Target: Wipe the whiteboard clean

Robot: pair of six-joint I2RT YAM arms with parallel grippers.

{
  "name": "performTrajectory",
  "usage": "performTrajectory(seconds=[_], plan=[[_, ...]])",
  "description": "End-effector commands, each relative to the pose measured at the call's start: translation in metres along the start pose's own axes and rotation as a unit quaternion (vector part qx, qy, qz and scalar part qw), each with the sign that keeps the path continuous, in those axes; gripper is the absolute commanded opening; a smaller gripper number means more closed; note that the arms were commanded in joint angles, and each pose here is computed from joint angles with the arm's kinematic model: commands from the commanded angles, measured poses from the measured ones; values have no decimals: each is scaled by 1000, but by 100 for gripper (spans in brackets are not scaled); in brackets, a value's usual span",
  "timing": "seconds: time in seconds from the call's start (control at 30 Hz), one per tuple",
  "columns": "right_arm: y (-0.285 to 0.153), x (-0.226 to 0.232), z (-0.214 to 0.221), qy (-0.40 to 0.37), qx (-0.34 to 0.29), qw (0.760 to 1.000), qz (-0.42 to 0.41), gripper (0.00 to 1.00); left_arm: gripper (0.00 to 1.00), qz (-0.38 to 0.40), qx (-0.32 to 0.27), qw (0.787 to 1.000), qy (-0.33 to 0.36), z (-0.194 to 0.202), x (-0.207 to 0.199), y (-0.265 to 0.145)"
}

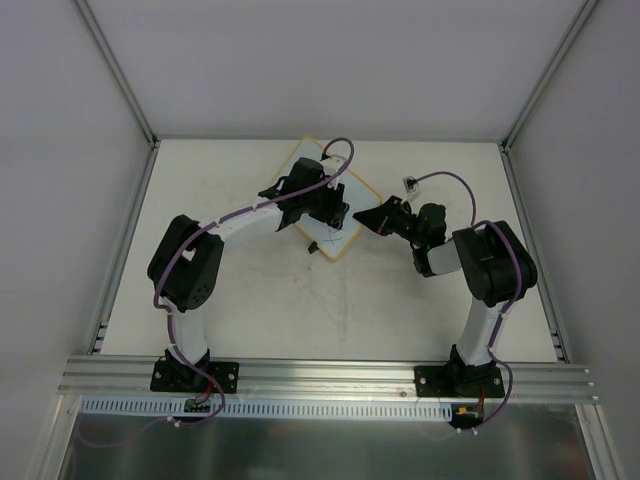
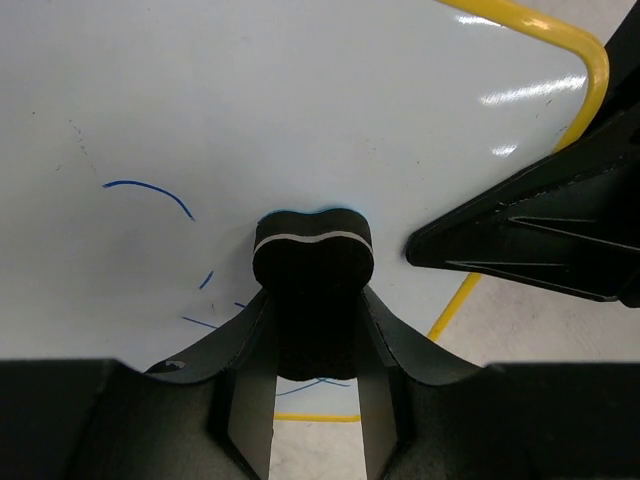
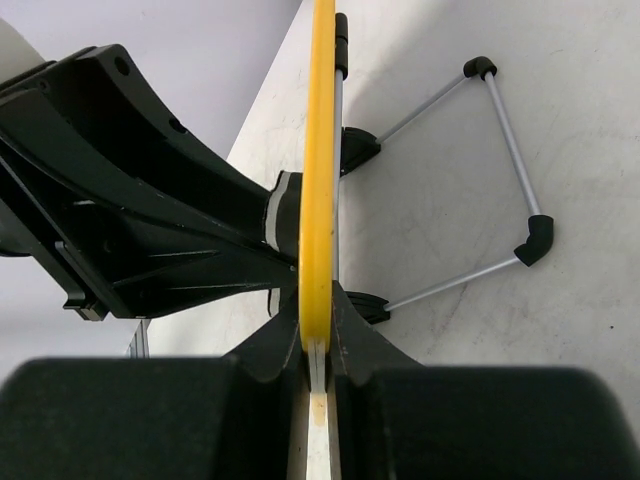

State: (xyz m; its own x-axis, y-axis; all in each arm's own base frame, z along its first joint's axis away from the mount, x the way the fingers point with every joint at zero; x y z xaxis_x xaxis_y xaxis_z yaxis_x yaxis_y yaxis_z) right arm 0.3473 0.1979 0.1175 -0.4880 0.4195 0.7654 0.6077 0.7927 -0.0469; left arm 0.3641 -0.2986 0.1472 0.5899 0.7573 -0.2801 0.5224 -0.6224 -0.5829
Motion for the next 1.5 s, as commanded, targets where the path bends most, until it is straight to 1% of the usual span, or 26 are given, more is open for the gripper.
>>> performTrajectory(seconds=[0.0,0.07,0.2,0.3,0.33,0.4,0.43,0.57,0.73,1.0,1.13,1.27,1.47], plan=[[4,54,-30,-97,-56,986,-121,0,0,27,-8,1000,-3,-5,-1,-5],[4,54,-30,-97,-55,986,-121,0,0,19,-10,1000,-13,-8,12,-4],[5,55,-30,-97,-55,986,-122,0,0,-12,-31,999,-33,-28,51,-11],[5,55,-30,-97,-55,986,-122,0,0,-31,-35,998,-47,-34,75,-11],[5,55,-30,-97,-55,986,-122,0,0,-47,-29,997,-55,-33,88,-13],[5,55,-29,-98,-55,986,-122,0,0,-70,-32,995,-58,-36,102,-14],[5,55,-30,-98,-55,986,-122,0,0,-87,-25,994,-66,-31,115,-13],[6,55,-29,-97,-54,986,-123,0,0,-108,-19,990,-90,-24,142,-12],[6,55,-29,-97,-54,986,-123,0,0,-114,-7,987,-116,-12,160,-9],[6,56,-29,-98,-53,986,-125,0,0,-82,0,987,-139,-8,150,-8],[7,56,-29,-98,-52,986,-127,0,0,-43,5,992,-121,-11,124,-2],[7,57,-28,-98,-50,986,-128,0,0,16,8,996,-90,-18,82,6],[6,58,-28,-99,-49,985,-130,0,0,55,3,997,-61,-28,43,8]])
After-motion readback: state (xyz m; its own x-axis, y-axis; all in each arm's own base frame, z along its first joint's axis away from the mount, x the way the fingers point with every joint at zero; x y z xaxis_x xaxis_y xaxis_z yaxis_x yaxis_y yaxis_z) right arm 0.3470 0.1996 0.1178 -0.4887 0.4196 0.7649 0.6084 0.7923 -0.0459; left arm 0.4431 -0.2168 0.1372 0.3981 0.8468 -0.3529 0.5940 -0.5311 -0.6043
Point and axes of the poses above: each gripper's point midway between its finger pads, its own y axis out along the fingers, its own x axis along the line the jaws close on, z = x × y, the point moved 6 cm from there along -y, back along the fingers, and after that the axes turned 1 degree about -y, right-handed, at the moved point
